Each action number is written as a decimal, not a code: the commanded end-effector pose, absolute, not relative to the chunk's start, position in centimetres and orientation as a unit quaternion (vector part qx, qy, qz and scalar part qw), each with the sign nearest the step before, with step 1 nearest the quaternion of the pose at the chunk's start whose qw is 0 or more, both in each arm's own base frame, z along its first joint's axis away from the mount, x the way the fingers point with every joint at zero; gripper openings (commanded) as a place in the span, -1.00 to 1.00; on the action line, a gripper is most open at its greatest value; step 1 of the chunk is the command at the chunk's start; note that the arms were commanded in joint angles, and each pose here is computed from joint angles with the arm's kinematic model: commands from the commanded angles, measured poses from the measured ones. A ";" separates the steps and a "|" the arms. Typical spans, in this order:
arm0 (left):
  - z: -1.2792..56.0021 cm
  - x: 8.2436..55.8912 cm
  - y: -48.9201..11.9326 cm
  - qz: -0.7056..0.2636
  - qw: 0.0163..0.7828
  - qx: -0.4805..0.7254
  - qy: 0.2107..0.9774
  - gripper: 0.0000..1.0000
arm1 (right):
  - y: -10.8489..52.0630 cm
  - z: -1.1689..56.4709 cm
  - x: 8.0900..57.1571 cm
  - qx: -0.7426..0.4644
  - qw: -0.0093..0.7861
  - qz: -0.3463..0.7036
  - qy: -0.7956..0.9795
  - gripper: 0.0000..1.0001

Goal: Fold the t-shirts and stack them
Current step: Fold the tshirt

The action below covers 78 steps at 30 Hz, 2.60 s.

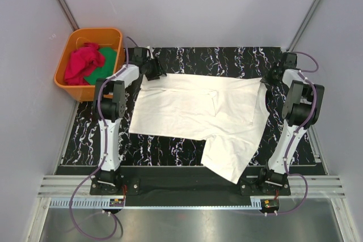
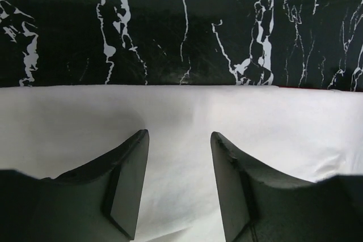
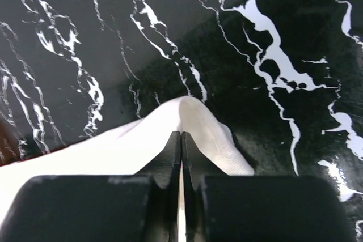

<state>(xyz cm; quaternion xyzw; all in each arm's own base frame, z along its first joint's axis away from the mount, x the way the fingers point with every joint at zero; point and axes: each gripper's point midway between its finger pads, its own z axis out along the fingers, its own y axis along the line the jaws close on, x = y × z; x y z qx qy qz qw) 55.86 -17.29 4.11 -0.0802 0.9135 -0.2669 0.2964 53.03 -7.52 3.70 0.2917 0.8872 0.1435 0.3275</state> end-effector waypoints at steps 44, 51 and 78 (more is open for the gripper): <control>2.9 57.7 -13.7 -0.272 0.285 -0.160 0.905 0.01 | -8.9 3.1 56.5 0.338 0.320 0.262 0.845 -0.17; 2.7 57.5 -13.3 -0.266 0.282 -0.164 0.907 0.01 | -9.4 3.7 56.8 0.335 0.326 0.248 0.849 -0.48; 0.8 58.8 -10.9 -0.261 0.268 -0.218 0.901 -0.05 | -11.3 2.5 61.0 0.419 0.313 0.176 0.834 -1.00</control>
